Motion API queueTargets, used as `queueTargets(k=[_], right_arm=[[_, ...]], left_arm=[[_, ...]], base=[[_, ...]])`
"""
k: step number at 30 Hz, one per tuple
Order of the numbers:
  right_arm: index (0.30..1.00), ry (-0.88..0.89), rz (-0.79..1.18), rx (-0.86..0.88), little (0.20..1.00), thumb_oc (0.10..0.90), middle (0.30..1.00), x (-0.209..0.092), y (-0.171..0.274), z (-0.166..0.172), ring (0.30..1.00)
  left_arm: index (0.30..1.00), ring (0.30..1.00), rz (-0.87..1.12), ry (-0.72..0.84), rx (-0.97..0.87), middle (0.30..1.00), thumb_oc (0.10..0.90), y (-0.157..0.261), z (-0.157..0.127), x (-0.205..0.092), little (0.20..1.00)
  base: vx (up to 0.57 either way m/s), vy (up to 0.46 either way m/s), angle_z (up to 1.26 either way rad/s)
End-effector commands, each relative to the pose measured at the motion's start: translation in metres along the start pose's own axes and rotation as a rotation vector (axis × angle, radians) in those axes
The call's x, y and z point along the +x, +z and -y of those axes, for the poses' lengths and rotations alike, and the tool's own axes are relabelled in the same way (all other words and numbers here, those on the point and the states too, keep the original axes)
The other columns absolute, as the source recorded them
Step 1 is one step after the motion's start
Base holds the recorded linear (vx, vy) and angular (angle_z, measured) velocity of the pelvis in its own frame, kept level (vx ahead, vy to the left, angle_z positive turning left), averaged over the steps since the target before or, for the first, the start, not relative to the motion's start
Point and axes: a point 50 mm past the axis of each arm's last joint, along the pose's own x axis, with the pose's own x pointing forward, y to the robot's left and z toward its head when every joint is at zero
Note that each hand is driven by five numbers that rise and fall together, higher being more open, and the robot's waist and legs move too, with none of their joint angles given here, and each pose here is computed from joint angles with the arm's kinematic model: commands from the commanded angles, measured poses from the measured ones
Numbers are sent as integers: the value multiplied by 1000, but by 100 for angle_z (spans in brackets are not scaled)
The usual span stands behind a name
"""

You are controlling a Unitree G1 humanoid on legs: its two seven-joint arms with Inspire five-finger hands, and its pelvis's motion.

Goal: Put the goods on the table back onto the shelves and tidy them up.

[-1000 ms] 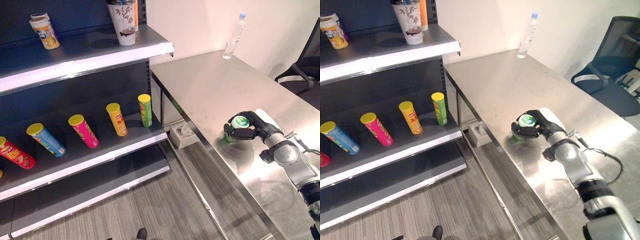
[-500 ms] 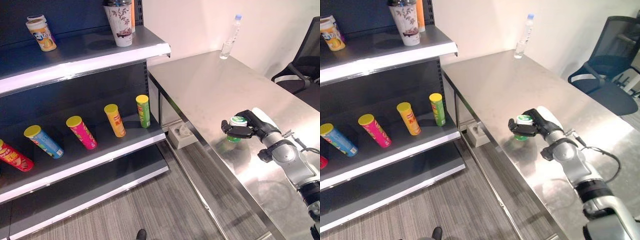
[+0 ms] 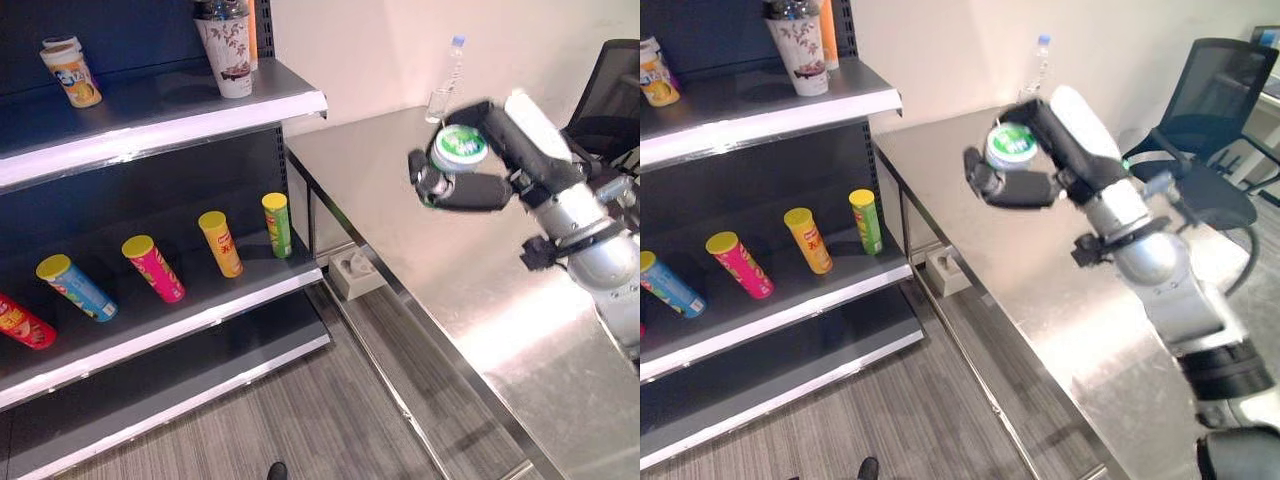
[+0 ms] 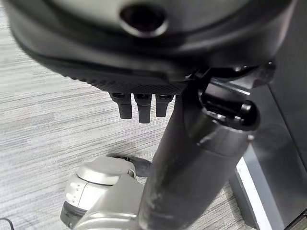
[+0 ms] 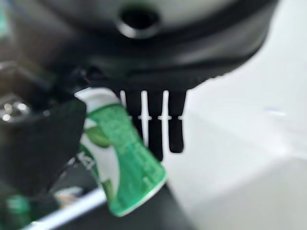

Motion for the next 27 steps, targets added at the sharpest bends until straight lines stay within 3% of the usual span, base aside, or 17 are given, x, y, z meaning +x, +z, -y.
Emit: queueTargets(k=[1, 8, 19, 27], right_arm=[[300, -180, 215, 34, 300, 400, 300, 27, 38, 34, 300], [300, -164, 216, 12, 300, 400, 300, 46, 42, 37, 300], [300, -196, 145, -56, 300, 400, 300, 75, 36, 46, 300], [300, -229, 99, -79, 300, 400, 300, 83, 28, 60, 300]], left_arm=[[900, 900, 77, 42, 67, 900, 800, 22, -23, 2, 900], [900, 900, 36, 33, 113, 900, 800, 13, -24, 2, 900], [900, 900, 91, 68, 182, 900, 800, 34, -37, 4, 900], [900, 900, 136, 66, 226, 900, 800, 53, -41, 5, 900]], base=[[-198, -63, 97], [14, 127, 49], [79, 214, 36], [70, -11, 21]])
